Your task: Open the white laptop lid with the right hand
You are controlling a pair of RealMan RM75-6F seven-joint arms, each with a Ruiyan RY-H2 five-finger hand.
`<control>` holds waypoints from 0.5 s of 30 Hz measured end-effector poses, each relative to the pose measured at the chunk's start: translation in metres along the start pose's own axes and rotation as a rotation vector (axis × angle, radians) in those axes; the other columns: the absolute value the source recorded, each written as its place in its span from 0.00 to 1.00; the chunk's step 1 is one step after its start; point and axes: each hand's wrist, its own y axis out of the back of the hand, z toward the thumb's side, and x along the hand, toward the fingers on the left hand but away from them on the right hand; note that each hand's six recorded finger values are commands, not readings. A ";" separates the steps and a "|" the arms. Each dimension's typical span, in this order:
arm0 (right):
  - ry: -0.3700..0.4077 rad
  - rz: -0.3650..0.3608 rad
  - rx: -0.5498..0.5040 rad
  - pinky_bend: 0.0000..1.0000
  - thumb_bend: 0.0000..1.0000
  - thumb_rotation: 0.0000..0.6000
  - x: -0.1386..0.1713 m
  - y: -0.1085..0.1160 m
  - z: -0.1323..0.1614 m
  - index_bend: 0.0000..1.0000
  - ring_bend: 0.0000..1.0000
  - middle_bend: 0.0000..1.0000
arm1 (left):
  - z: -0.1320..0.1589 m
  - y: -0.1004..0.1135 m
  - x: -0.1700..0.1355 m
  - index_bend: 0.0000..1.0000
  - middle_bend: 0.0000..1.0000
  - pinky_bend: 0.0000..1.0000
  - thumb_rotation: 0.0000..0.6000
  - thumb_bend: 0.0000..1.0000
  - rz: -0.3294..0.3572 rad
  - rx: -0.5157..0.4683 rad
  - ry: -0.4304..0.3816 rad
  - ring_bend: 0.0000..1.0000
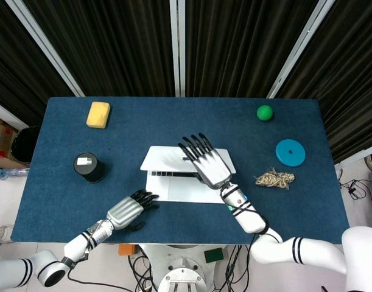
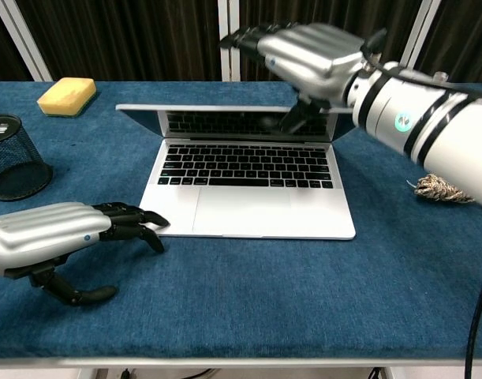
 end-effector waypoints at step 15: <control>-0.250 0.032 -0.040 0.00 0.40 1.00 -0.057 0.022 -0.089 0.00 0.00 0.00 | 0.001 0.004 -0.003 0.20 0.10 0.05 1.00 0.18 -0.004 0.007 0.010 0.00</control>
